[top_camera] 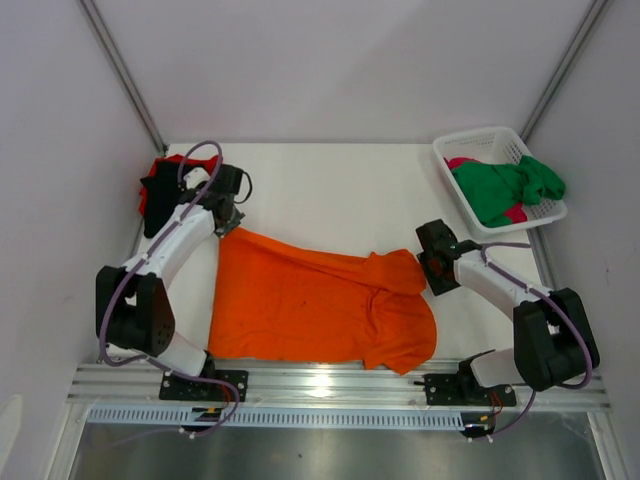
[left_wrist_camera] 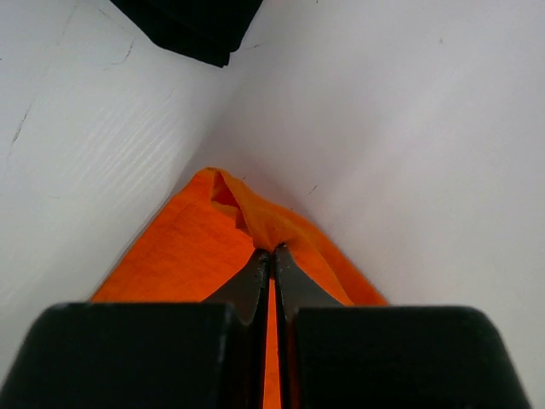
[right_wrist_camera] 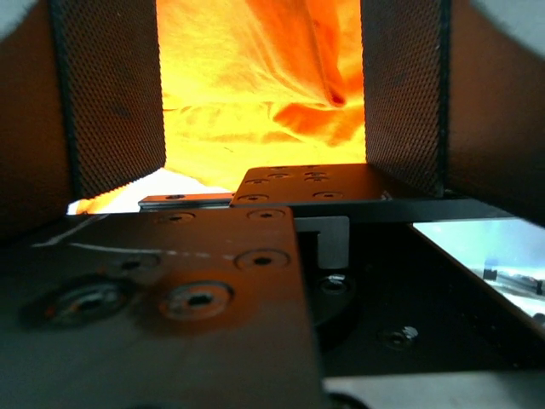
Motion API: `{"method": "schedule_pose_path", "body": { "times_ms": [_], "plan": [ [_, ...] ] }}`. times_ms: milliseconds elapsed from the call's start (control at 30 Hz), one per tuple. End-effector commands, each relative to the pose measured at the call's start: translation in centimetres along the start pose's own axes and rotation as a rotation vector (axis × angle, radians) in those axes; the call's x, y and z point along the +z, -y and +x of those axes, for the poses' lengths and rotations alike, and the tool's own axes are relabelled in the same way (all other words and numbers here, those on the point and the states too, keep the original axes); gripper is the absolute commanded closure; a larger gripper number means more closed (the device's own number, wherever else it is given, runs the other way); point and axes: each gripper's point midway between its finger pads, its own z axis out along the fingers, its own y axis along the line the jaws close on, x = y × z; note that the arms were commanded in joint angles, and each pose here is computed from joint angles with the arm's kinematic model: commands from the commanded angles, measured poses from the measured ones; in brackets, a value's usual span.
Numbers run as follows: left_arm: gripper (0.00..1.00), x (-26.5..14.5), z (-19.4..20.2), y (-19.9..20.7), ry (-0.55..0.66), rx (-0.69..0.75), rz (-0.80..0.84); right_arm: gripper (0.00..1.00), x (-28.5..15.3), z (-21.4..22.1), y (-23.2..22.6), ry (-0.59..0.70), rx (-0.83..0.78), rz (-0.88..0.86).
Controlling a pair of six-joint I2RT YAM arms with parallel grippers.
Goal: Fold and stack the t-shirts
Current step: Flatten out the tshirt
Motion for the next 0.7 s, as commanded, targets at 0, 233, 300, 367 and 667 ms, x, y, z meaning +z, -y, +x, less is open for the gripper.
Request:
{"method": "schedule_pose_path", "body": {
  "times_ms": [0,233,300,367,667],
  "plan": [
    [0.99,-1.1,-1.5,-0.7,0.055,-0.007,0.013,0.35,-0.1,-0.2,-1.5,0.003,0.01,-0.046],
    [0.99,-0.7,-0.4,-0.9,0.026,-0.029,0.023,0.35,0.4,0.5,-2.8,-0.035,-0.056,-0.122],
    [0.99,-0.5,0.1,-1.0,0.015,-0.034,0.021,0.35,0.6,0.8,-3.0,-0.044,-0.064,-0.128],
    [0.99,-0.3,0.4,-1.1,0.006,-0.038,0.019,0.36,0.7,0.8,-3.0,-0.048,-0.075,-0.122],
    [0.99,-0.2,0.5,-0.5,-0.004,-0.051,0.031,0.38,0.6,0.3,-2.8,-0.04,-0.083,-0.117]
  ]
}}
